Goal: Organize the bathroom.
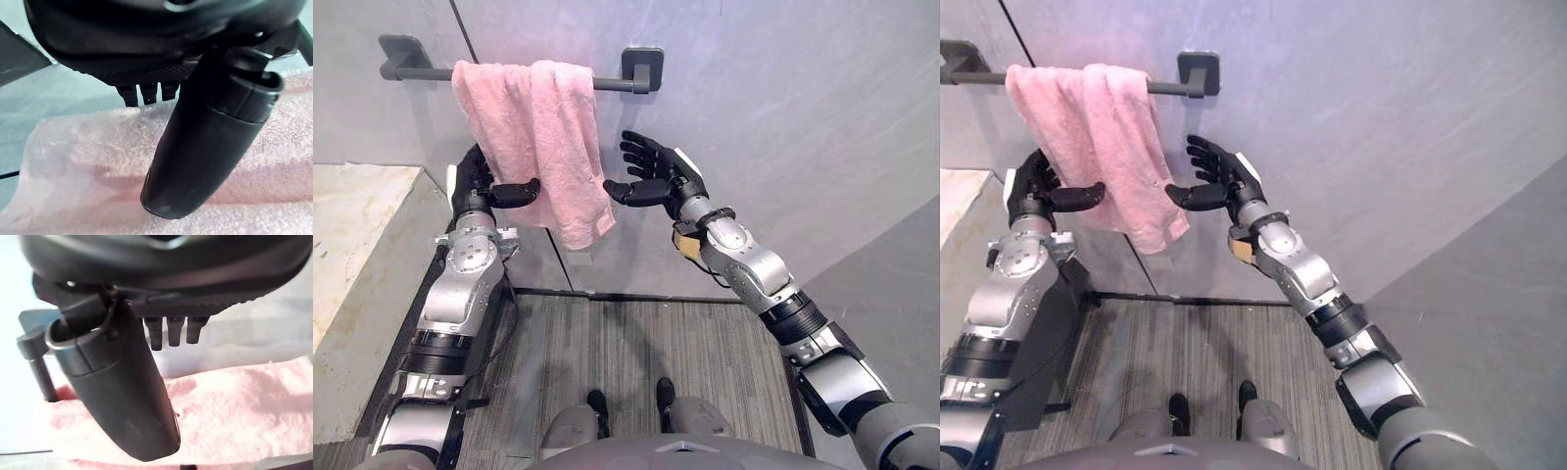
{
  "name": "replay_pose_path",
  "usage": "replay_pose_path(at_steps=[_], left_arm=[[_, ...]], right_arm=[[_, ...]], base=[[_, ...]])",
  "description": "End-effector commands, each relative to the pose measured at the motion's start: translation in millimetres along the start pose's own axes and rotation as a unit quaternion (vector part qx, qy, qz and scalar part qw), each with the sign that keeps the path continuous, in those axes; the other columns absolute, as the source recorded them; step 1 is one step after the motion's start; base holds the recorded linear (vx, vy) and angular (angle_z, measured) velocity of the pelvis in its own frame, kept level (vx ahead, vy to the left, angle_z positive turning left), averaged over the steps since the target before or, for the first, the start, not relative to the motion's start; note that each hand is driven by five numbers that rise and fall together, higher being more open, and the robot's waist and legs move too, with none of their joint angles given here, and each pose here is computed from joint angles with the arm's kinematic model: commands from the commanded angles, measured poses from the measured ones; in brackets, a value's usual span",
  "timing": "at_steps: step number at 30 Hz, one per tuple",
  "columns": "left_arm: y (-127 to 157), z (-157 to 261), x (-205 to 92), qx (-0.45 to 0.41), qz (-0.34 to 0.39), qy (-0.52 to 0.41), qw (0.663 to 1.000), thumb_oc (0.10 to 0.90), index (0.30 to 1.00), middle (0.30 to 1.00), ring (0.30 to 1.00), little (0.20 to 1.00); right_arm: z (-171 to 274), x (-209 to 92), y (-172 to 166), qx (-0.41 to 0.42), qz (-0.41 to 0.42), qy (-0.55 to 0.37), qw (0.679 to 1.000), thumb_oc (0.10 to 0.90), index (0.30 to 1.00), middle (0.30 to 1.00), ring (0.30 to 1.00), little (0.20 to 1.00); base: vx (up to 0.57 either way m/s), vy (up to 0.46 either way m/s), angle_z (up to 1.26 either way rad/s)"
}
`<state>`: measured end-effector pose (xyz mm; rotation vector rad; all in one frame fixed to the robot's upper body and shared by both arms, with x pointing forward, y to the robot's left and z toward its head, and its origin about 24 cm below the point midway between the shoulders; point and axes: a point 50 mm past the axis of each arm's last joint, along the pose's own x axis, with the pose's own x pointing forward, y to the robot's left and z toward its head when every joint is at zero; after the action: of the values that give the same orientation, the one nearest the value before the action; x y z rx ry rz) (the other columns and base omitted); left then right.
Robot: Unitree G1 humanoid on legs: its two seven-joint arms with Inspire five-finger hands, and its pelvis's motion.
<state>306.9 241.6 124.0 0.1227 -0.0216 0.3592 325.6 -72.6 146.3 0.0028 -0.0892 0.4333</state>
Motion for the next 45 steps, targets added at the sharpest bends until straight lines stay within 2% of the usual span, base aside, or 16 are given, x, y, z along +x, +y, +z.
replay_pose_path(at_steps=[1, 18, 20, 21, 22, 23, 37, 42, 45], left_arm=[[-24.7, 63.2, -0.1, -0.018, -0.060, -0.130, 0.989, 0.800, 0.900, 0.900, 0.900, 0.900], [-27.9, 67.8, -6.3, -0.045, -0.080, -0.127, 0.988, 0.800, 0.900, 0.900, 0.900, 0.900], [-28.3, 69.5, -6.9, -0.046, -0.082, -0.132, 0.987, 0.800, 0.900, 0.900, 0.900, 0.900], [-28.6, 70.2, -7.3, -0.045, -0.085, -0.134, 0.986, 0.653, 0.679, 0.679, 0.679, 0.679], [-28.3, 71.9, -7.4, -0.045, -0.086, -0.137, 0.986, 0.474, 0.411, 0.411, 0.411, 0.411], [-28.6, 73.8, -7.8, -0.046, -0.087, -0.140, 0.985, 0.400, 0.300, 0.300, 0.300, 0.300], [-27.4, 78.3, -6.3, -0.046, -0.076, -0.144, 0.986, 0.400, 0.300, 0.300, 0.300, 0.300], [-21.1, 76.7, -4.9, -0.057, -0.042, -0.139, 0.988, 0.400, 0.300, 0.300, 0.300, 0.300], [-10.1, 75.3, -2.7, -0.075, 0.038, -0.137, 0.987, 0.400, 0.300, 0.300, 0.300, 0.300]], right_arm=[[70.9, 10.1, 29.9, 0.018, 0.052, -0.169, 0.984, 0.800, 0.900, 0.900, 0.900, 0.900], [65.4, 7.9, 58.9, 0.054, 0.084, -0.166, 0.981, 0.800, 0.900, 0.900, 0.900, 0.900], [64.8, 7.7, 60.8, 0.056, 0.088, -0.162, 0.981, 0.524, 0.486, 0.486, 0.486, 0.486], [64.6, 7.5, 61.0, 0.056, 0.087, -0.162, 0.981, 0.400, 0.300, 0.300, 0.300, 0.300], [64.0, 7.9, 61.9, 0.059, 0.092, -0.159, 0.981, 0.400, 0.300, 0.300, 0.300, 0.300], [63.2, 8.1, 65.3, 0.064, 0.095, -0.156, 0.981, 0.400, 0.300, 0.300, 0.300, 0.300], [60.2, 7.9, 68.4, 0.073, 0.090, -0.151, 0.982, 0.400, 0.300, 0.300, 0.300, 0.300], [57.5, 8.9, 65.6, 0.066, 0.079, -0.147, 0.984, 0.400, 0.300, 0.300, 0.300, 0.300], [56.1, 10.3, 63.3, 0.054, 0.069, -0.147, 0.985, 0.400, 0.300, 0.300, 0.300, 0.300]], base=[[0.00, 0.000, 0.00], [0.01, 0.000, 0.07], [0.00, -0.005, 0.08], [0.00, -0.009, 0.06], [0.00, -0.017, 0.04], [0.00, 0.000, 0.00], [0.00, 0.000, 0.00], [0.00, 0.000, 0.00], [0.00, 0.000, 0.00]])
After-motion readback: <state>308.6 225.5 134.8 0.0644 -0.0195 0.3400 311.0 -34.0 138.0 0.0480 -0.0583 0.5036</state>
